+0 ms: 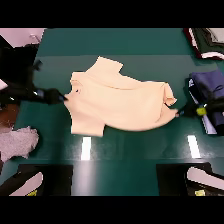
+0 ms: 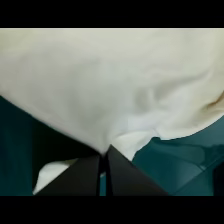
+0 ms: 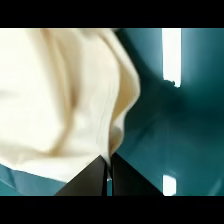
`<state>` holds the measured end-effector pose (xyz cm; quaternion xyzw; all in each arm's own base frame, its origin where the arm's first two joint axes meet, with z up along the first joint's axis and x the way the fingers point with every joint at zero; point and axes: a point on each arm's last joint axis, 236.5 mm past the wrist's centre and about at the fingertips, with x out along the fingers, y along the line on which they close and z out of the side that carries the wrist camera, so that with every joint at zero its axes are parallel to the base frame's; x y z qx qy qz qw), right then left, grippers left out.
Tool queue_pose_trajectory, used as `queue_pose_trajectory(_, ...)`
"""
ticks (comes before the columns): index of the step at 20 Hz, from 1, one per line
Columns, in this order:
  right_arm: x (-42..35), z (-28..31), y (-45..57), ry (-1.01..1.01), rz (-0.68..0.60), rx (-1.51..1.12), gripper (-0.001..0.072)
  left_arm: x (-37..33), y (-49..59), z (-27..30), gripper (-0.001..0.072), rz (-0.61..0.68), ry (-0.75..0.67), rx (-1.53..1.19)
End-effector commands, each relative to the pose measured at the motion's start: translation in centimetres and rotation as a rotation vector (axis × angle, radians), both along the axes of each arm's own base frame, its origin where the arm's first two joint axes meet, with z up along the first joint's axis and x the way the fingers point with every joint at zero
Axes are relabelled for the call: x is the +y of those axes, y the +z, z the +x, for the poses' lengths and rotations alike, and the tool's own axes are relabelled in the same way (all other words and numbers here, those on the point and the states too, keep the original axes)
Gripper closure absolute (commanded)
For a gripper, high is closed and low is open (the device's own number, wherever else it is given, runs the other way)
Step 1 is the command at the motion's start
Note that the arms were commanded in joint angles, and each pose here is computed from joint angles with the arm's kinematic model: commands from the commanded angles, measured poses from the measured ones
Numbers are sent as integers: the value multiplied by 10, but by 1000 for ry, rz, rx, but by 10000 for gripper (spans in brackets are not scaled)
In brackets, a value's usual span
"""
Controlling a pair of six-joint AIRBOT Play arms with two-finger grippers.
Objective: Fold the shirts.
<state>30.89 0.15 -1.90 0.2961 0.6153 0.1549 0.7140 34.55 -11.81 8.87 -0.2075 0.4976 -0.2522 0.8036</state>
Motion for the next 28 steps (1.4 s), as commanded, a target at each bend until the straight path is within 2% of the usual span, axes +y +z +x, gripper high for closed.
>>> queue_pose_trajectory(1, 10, 62, 129, -86, 45, -399, 693, 16, 118, 25, 684, 25, 50, -294)
queue_pose_trajectory(4, 5, 79, 284, -145, -62, -812, 693, 22, 271, 13, 683, 91, 68, -680)
queue_pose_trajectory(9, 13, 9, 474, -199, -295, -1297, 694, 8, 455, -85, 684, 138, 84, -1182)
queue_pose_trajectory(13, 16, -50, 538, -271, -478, -1441, 694, 0, 513, -160, 684, 87, 132, -1381)
queue_pose_trajectory(17, -9, -74, 541, -371, -684, -1343, 695, -6, 525, -202, 685, 77, 136, -1449)
queue_pose_trajectory(19, -22, -69, 528, -378, -698, -1249, 695, -2, 508, -182, 685, 100, 139, -1378)
queue_pose_trajectory(22, -49, -36, 480, -358, -612, -1056, 696, 10, 434, -103, 684, 85, 143, -1108)
queue_pose_trajectory(25, -68, 15, 380, -267, -488, -749, 696, 20, 316, -21, 684, 70, 118, -737)
queue_pose_trajectory(28, -69, 54, 252, -120, -501, -357, 696, 25, 198, 36, 684, 45, 81, -394)
